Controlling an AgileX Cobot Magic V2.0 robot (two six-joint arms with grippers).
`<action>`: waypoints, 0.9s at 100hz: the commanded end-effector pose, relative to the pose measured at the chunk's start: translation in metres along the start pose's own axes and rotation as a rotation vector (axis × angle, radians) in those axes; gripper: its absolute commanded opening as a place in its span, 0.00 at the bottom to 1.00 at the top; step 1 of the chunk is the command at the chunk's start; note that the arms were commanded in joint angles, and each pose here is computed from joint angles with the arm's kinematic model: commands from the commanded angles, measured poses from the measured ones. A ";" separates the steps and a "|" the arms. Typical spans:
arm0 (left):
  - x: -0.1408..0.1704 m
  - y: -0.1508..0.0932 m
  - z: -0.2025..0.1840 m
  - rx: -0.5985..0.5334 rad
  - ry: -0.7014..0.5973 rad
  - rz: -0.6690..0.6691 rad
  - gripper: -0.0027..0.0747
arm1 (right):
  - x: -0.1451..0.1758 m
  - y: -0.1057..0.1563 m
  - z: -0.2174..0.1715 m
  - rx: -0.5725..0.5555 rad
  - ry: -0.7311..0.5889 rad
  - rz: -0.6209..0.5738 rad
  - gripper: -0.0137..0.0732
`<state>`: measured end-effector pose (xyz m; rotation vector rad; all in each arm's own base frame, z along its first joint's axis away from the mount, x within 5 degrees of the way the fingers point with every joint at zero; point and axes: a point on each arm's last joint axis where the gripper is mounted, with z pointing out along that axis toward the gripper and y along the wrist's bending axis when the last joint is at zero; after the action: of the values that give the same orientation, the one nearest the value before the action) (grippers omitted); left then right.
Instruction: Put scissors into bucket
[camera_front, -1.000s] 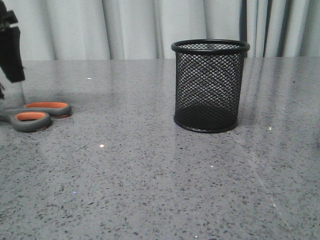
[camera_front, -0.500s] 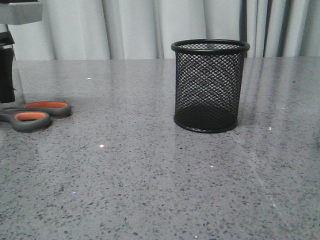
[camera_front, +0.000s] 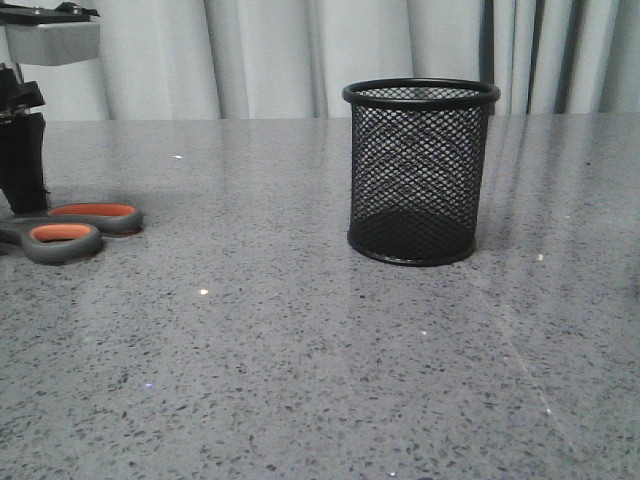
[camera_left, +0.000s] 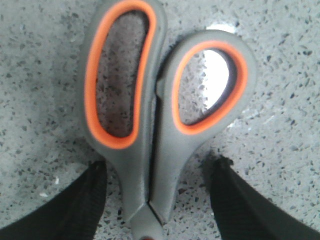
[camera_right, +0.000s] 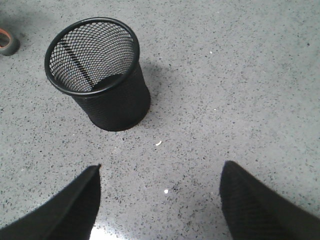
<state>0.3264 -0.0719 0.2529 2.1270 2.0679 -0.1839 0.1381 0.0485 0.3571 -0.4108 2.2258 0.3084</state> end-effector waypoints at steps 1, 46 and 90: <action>-0.007 0.003 -0.013 -0.071 -0.034 0.007 0.58 | -0.014 0.000 -0.008 0.013 -0.093 -0.017 0.68; -0.009 0.000 -0.013 -0.047 -0.049 0.003 0.25 | -0.014 0.000 -0.008 0.013 -0.094 -0.017 0.68; -0.011 0.000 -0.020 -0.040 -0.052 0.009 0.17 | -0.014 0.000 -0.008 0.013 -0.093 -0.017 0.68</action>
<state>0.3277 -0.0734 0.2540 2.1160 2.0653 -0.2018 0.1381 0.0485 0.3571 -0.4158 2.2245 0.3060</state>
